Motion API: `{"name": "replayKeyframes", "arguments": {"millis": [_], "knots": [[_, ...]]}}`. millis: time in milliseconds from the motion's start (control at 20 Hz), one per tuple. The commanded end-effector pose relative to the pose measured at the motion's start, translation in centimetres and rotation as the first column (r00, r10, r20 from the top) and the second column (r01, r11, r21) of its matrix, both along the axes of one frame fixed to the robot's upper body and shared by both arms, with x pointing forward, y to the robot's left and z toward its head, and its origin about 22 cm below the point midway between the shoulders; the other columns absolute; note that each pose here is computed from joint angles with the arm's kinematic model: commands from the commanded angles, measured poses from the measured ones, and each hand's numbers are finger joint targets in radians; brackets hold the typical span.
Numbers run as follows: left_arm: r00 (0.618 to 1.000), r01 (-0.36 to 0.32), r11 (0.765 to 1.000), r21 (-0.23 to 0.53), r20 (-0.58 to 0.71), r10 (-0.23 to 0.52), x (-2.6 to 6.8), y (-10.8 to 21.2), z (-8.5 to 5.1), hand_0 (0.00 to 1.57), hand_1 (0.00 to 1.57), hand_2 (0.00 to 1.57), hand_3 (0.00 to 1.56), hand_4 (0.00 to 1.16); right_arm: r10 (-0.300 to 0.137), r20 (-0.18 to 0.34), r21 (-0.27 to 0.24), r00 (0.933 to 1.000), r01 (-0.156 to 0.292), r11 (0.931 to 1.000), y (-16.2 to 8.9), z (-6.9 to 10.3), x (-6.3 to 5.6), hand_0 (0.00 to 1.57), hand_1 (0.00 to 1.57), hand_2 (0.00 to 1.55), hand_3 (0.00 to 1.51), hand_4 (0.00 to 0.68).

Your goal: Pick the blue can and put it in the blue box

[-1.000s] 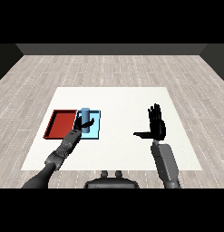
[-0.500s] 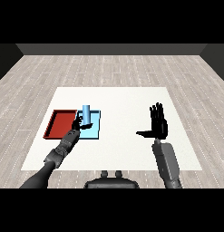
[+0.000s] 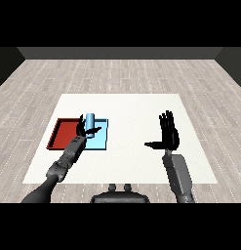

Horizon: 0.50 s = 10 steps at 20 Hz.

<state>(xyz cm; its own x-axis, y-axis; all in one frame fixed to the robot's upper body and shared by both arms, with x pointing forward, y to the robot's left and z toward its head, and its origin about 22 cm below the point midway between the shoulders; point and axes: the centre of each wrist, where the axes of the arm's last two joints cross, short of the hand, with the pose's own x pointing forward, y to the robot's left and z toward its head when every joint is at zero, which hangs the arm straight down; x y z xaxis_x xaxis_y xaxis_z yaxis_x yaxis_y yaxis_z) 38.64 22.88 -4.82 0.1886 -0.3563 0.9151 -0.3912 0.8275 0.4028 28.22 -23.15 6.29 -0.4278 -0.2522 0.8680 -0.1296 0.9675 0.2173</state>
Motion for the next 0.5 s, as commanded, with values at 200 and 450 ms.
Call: {"name": "replayKeyframes", "arguments": {"millis": [200, 450], "knots": [[0.779, 0.454, 0.888, -0.075, 0.518, -0.355, 1.08, -3.2, 3.9, 0.0, 0.0, 0.0, 0.0, 0.0, 0.027, -0.041, -0.068, 0.9988, -0.03, 0.9973, -0.7, -1.7, -1.0, 0.0, 0.0, 0.0, 0.0, 0.0], [0.688, 0.635, 0.747, -0.2, 0.585, -0.429, -2.3, -1.3, 1.8, 0.0, 0.0, 0.0, 0.0, 0.0, 0.044, -0.077, -0.118, 0.996, -0.053, 0.9916, -2.4, -3.7, -2.1, 0.0, 0.0, 0.0, 0.0, 0.0]]}}
